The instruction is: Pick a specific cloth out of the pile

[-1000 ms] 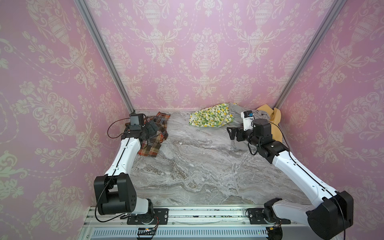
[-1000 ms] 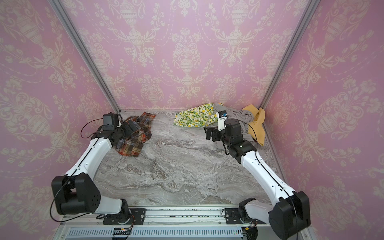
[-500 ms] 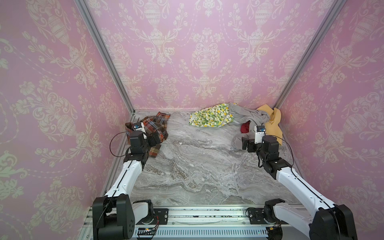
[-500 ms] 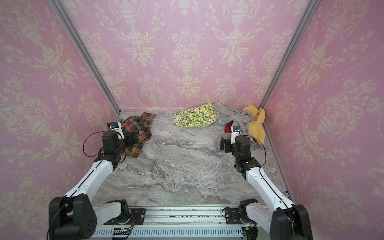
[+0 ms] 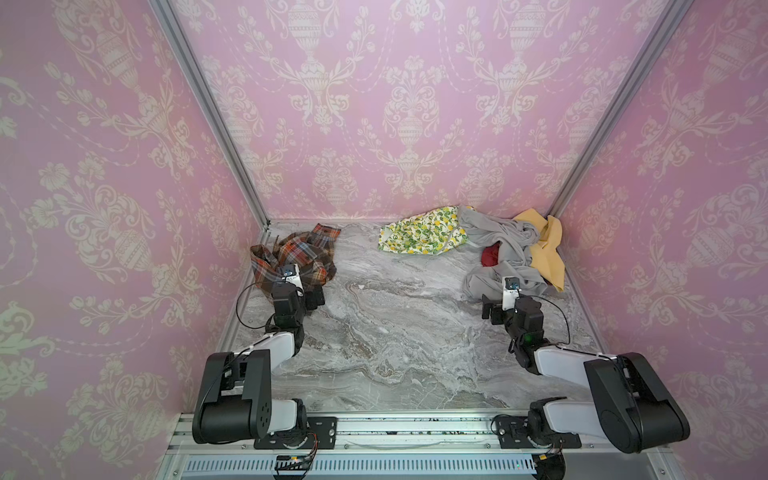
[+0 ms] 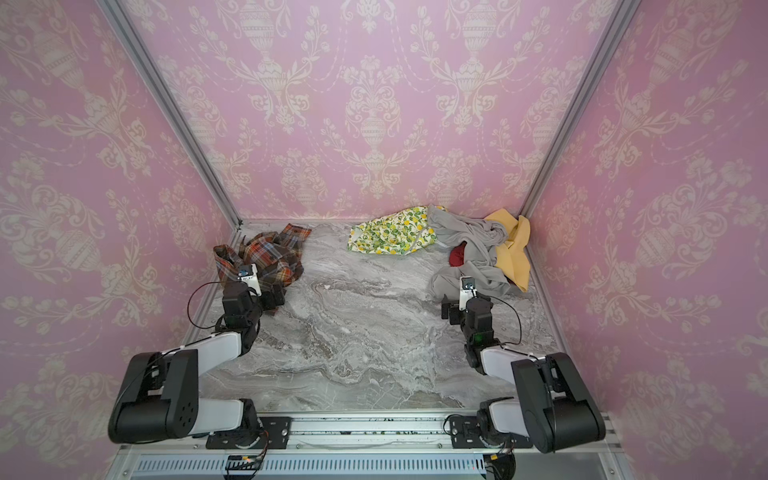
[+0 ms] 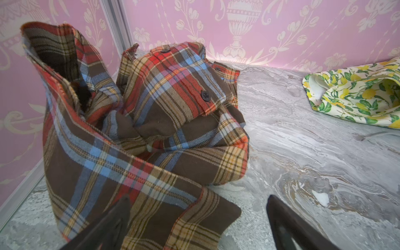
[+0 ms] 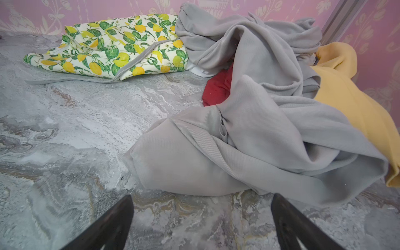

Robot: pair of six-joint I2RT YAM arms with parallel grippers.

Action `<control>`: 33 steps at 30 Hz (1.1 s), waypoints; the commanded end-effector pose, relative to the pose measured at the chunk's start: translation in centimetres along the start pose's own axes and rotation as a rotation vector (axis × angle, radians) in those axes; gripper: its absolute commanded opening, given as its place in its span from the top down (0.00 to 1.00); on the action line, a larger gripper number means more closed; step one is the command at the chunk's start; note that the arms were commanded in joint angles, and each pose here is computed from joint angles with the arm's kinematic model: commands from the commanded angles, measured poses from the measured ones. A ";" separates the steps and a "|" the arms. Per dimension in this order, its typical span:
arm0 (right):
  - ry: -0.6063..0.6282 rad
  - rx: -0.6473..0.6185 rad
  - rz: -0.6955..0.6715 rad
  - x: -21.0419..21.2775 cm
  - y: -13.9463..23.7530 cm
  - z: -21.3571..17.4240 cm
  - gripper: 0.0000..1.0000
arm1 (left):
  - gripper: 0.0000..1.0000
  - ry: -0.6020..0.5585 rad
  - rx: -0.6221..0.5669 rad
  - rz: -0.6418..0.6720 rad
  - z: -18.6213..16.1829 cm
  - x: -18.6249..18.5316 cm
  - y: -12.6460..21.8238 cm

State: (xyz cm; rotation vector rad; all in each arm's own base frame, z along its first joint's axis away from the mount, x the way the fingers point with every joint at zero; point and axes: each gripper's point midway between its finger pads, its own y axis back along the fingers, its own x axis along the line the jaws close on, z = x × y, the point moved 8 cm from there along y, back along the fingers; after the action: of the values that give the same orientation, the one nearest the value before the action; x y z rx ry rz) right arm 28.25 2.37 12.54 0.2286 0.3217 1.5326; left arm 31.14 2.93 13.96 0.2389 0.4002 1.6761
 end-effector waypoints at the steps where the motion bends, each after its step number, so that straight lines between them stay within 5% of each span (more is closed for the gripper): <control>1: -0.016 -0.141 -0.028 -0.8 -0.4 1.5 0.00 | 0.01 -0.039 -0.012 0.010 -0.5 0.1 -0.8; 13: -0.049 -0.137 -0.032 -1.3 -1.9 0.3 0.00 | 0.01 -0.004 -0.093 -0.051 -3.1 0.3 -1.7; 17: -0.087 -0.031 -0.020 -2.0 -3.5 0.7 0.00 | 0.01 -0.030 -0.072 -0.039 -3.0 -0.1 -2.1; 33: -0.100 -0.042 -0.005 -2.2 -3.5 0.7 0.00 | 0.01 -0.045 -0.062 -0.071 -3.0 -0.5 -2.2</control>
State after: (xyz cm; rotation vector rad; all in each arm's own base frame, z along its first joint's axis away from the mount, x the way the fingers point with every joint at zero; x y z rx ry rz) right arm 31.70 -0.01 11.97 0.2552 0.2278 1.5094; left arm 31.61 2.63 9.88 0.2179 0.3550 1.6347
